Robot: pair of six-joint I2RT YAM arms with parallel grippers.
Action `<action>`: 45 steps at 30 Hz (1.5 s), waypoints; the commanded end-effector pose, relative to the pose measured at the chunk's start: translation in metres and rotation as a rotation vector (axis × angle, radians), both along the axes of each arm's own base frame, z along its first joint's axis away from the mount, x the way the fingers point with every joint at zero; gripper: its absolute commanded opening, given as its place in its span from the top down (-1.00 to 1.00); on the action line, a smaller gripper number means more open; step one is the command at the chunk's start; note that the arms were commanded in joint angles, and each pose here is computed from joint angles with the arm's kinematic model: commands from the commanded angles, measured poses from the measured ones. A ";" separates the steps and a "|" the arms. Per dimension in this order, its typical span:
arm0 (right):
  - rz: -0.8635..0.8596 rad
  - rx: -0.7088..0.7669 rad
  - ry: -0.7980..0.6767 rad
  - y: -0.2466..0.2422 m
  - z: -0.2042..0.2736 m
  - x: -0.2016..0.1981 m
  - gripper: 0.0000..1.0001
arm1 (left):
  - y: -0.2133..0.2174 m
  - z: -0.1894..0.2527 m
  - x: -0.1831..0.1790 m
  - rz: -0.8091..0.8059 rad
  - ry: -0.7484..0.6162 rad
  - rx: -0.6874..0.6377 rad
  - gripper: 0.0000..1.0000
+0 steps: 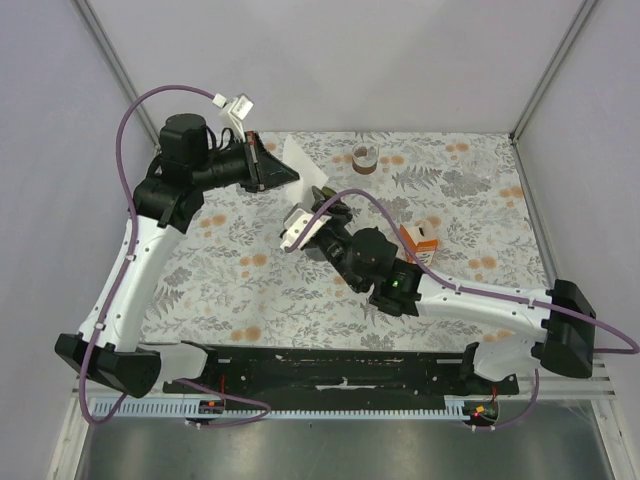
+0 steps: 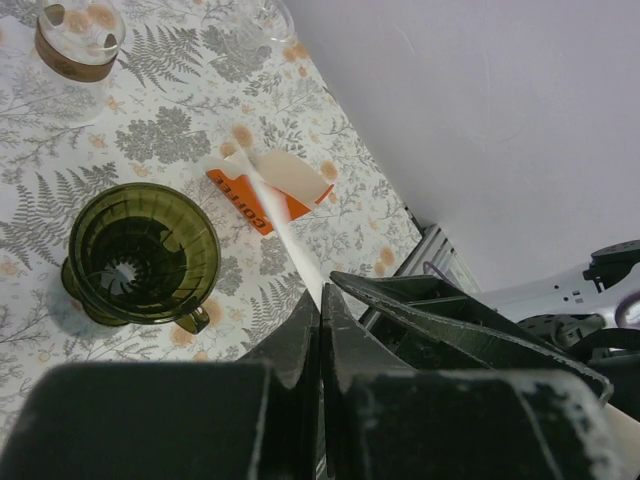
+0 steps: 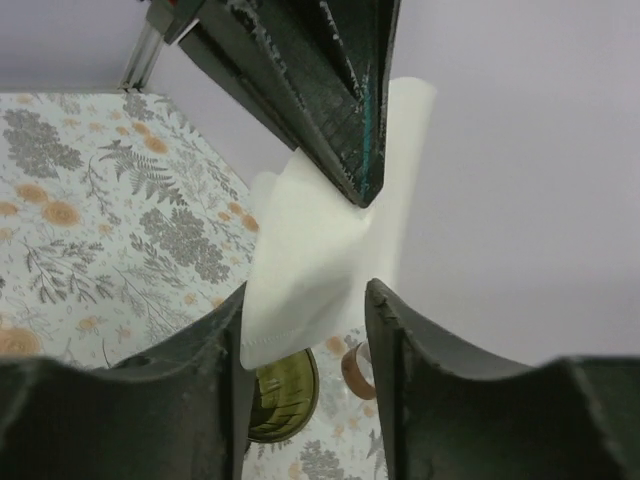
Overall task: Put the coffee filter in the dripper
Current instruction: Adjust the coffee filter.
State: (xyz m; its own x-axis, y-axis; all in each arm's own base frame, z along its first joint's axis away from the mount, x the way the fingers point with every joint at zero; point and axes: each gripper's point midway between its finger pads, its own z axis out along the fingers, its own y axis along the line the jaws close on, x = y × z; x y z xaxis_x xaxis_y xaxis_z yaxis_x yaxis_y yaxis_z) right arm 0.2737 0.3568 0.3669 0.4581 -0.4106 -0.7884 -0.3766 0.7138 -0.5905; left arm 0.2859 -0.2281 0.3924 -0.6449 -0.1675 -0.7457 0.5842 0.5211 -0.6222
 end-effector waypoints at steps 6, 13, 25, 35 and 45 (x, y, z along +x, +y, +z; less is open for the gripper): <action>0.416 -0.007 0.204 -0.012 -0.001 -0.062 -0.84 | 0.012 0.017 -0.030 -0.136 -0.295 0.132 0.96; 0.678 0.072 0.418 -0.043 0.011 -0.087 -0.96 | 0.016 0.014 -0.063 -0.307 -0.452 0.237 0.96; 0.831 0.063 0.528 -0.010 0.024 -0.090 -0.93 | 0.011 0.007 -0.113 -0.529 -0.526 0.217 0.96; 0.970 0.042 0.631 0.015 0.020 -0.092 0.19 | 0.007 0.003 -0.126 -0.601 -0.524 0.182 0.96; 0.994 0.038 0.651 -0.009 0.016 -0.094 1.00 | 0.022 0.000 -0.136 -0.618 -0.629 0.291 -0.18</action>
